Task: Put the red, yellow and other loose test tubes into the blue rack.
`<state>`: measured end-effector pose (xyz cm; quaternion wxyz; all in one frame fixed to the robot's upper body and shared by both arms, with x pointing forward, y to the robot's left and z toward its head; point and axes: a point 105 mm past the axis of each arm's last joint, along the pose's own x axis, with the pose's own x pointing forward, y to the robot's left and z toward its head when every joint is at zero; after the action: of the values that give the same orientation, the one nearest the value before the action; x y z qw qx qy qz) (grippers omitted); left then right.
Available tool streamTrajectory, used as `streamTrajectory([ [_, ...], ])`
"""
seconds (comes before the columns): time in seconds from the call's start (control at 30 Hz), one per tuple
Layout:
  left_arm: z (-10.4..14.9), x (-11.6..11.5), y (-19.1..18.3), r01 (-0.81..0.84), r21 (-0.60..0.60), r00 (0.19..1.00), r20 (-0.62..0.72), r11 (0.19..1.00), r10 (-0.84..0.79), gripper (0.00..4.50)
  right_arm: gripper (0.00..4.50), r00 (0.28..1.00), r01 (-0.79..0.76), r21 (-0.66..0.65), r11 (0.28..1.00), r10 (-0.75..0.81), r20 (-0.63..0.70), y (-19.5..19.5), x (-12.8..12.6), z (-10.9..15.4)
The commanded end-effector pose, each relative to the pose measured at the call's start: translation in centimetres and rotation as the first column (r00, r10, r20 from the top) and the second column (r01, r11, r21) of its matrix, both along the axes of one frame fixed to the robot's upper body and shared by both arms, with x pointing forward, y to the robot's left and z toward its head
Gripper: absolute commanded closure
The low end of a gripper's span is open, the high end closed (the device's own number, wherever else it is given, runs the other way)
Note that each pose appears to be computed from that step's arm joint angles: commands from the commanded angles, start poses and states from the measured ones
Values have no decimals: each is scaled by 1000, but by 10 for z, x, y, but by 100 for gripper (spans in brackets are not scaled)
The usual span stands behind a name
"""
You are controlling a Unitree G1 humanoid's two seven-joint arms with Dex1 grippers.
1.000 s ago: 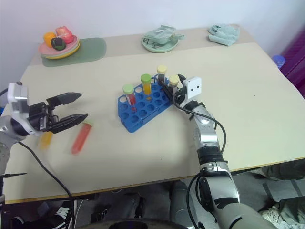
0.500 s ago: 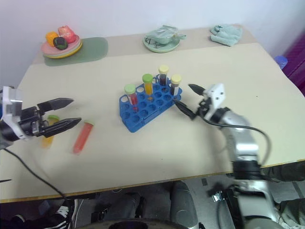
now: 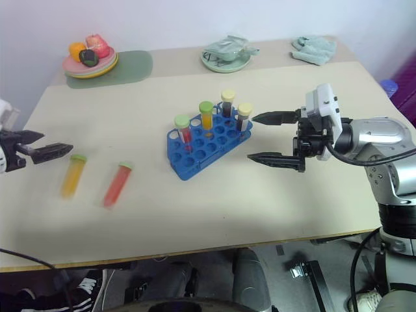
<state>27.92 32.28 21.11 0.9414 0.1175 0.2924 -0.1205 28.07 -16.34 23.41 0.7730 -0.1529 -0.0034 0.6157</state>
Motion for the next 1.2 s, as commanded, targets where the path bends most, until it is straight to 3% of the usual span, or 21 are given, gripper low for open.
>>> streamTrajectory([
  [0.03, 0, -3, 18, -106, 3, 988, -109, 994, 106, 0, 2, 999, -30, -9, 1000, 30, 38, -2, -3, 8],
  [0.3, -4, 7, 30, -279, -150, 927, -301, 948, 225, 0, 2, 996, -57, -24, 998, 58, 67, -5, -11, 1],
  [0.73, -39, 35, 36, -247, -48, 903, -374, 968, 212, 0, 2, 997, -27, -8, 1000, 27, 76, -3, -11, -2],
  [1.2, -67, 31, 18, -256, -60, 869, -452, 965, 203, 0, 2, 997, -18, -17, 1000, 19, 71, -5, -12, -2],
])
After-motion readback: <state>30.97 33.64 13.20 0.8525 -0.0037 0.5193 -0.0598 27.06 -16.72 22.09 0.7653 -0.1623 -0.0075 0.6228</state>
